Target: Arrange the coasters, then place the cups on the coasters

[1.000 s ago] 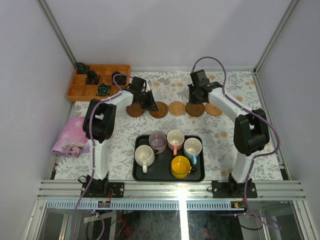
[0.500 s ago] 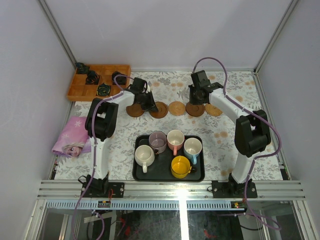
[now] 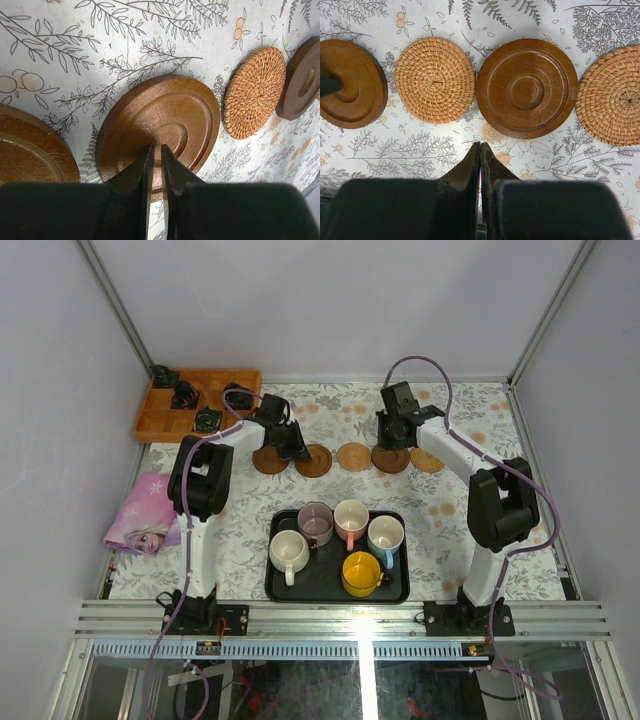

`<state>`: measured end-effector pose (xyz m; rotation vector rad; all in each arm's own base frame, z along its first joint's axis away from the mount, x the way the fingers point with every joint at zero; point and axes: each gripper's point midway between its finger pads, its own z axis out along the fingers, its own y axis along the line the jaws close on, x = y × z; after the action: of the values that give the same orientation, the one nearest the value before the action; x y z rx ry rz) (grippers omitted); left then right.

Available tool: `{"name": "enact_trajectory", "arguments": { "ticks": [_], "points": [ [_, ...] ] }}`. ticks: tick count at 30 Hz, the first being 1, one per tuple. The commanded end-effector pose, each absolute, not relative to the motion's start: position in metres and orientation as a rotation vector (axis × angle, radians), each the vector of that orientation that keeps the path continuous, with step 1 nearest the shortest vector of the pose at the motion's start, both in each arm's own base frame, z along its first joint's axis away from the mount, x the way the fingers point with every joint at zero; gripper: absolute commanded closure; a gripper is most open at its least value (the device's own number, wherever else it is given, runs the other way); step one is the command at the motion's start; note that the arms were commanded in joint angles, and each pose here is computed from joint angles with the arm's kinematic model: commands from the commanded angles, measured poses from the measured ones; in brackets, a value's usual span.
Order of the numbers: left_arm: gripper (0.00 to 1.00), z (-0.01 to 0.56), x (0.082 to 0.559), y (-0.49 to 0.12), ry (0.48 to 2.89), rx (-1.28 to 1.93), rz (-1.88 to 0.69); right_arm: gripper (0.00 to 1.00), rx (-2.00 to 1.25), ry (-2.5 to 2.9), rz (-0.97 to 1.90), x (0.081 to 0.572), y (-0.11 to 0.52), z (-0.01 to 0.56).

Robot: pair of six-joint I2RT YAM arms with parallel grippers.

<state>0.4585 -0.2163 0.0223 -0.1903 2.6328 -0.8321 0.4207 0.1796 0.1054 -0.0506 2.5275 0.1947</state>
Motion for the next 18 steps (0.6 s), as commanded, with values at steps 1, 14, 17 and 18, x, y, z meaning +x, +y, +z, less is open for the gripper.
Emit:
{"name": "enact_trajectory", "arguments": {
  "ticks": [1, 14, 17, 18],
  "points": [
    [0.89, 0.027, 0.473, -0.211, 2.587, -0.204, -0.803, 1.00, -0.071, 2.498, 0.237, 0.432, 0.189, 0.108],
    [0.84, 0.030, 0.488, -0.213, 2.564, -0.203, -0.813, 1.00, -0.103, 2.514, 0.284, 0.442, 0.201, 0.097],
    [0.83, 0.036, 0.489, -0.217, 2.547, -0.183, -0.853, 1.00, -0.119, 2.504, 0.302, 0.447, 0.205, 0.096],
    [0.82, 0.039, 0.489, -0.219, 2.537, -0.174, -0.868, 1.00, -0.127, 2.496, 0.312, 0.450, 0.208, 0.097]
  ]
}}
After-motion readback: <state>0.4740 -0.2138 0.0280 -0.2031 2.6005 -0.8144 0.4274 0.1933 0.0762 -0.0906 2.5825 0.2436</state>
